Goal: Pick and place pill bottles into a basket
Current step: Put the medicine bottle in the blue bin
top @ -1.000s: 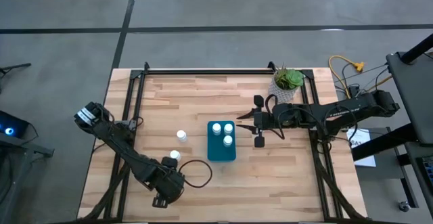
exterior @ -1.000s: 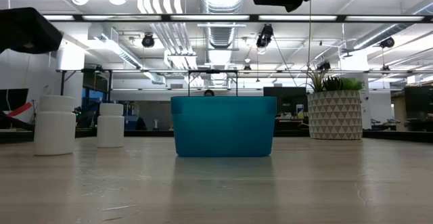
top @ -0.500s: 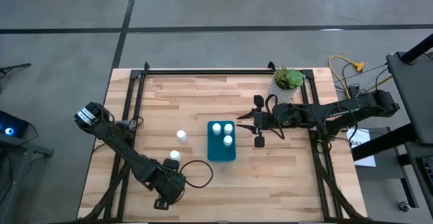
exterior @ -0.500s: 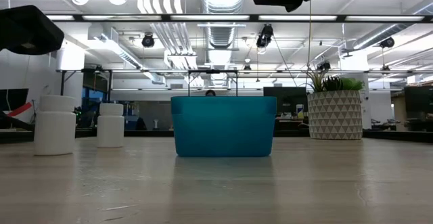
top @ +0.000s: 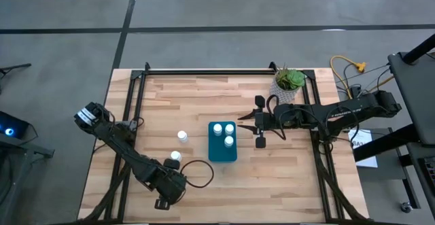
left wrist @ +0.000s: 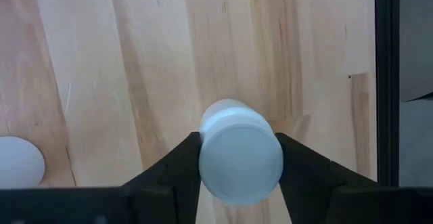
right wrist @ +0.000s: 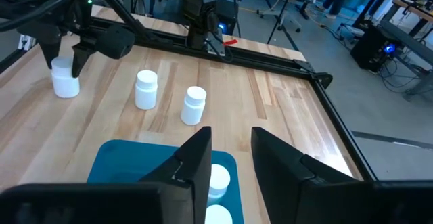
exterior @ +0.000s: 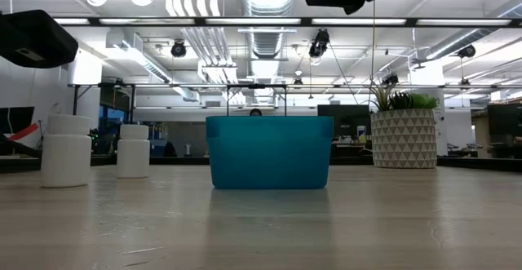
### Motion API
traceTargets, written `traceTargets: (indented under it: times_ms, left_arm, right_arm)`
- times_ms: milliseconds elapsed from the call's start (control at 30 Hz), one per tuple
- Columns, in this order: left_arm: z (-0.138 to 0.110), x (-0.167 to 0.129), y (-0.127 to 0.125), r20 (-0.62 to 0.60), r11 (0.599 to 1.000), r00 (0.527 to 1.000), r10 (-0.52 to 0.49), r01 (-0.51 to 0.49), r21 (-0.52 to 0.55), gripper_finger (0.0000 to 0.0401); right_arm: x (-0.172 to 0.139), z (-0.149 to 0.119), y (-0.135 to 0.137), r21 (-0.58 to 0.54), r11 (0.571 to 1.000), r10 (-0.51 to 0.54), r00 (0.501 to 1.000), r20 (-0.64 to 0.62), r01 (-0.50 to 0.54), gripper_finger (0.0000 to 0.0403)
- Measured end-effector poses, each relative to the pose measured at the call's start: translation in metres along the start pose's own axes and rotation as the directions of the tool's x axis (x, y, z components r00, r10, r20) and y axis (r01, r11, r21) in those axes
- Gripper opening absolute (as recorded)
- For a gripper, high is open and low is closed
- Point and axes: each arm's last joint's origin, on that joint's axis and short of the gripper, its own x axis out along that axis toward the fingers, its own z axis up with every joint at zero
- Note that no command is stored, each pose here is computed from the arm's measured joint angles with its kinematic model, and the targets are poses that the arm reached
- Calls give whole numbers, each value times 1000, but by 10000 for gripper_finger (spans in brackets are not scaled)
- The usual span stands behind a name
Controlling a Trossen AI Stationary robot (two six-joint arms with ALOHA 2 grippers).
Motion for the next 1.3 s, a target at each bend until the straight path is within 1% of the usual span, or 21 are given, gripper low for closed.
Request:
traceTargets:
  times_ms: [333,533,700,833,933,1067,1200,1300]
  left_arm:
    - [3,-4,-2,8,1000,1000,-9,9,-10,145]
    - [10,-17,-4,71,1000,997,-9,7,28,145]
    - [15,-34,-1,132,1000,991,-1,-3,26,145]
    - [17,-50,3,134,1000,991,23,-24,8,145]
    - [20,-62,8,107,999,993,49,-49,-6,145]
    - [29,-79,11,114,997,992,62,-66,28,145]
    - [41,-94,14,160,996,986,55,-65,60,145]
    - [47,-103,19,169,994,983,72,-86,74,145]
  right_arm:
    - [0,0,0,9,1000,0,1000,0,0,100]
    - [0,0,0,10,1000,0,1000,0,0,92]
    - [0,0,0,8,1000,0,1000,0,0,88]
    - [0,0,0,8,1000,0,1000,0,0,90]
    - [0,0,0,9,1000,0,1000,0,0,90]
    - [0,0,0,8,1000,0,1000,0,0,86]
    - [0,0,0,8,1000,0,1000,0,0,84]
    - [0,0,0,8,1000,0,1000,0,0,85]
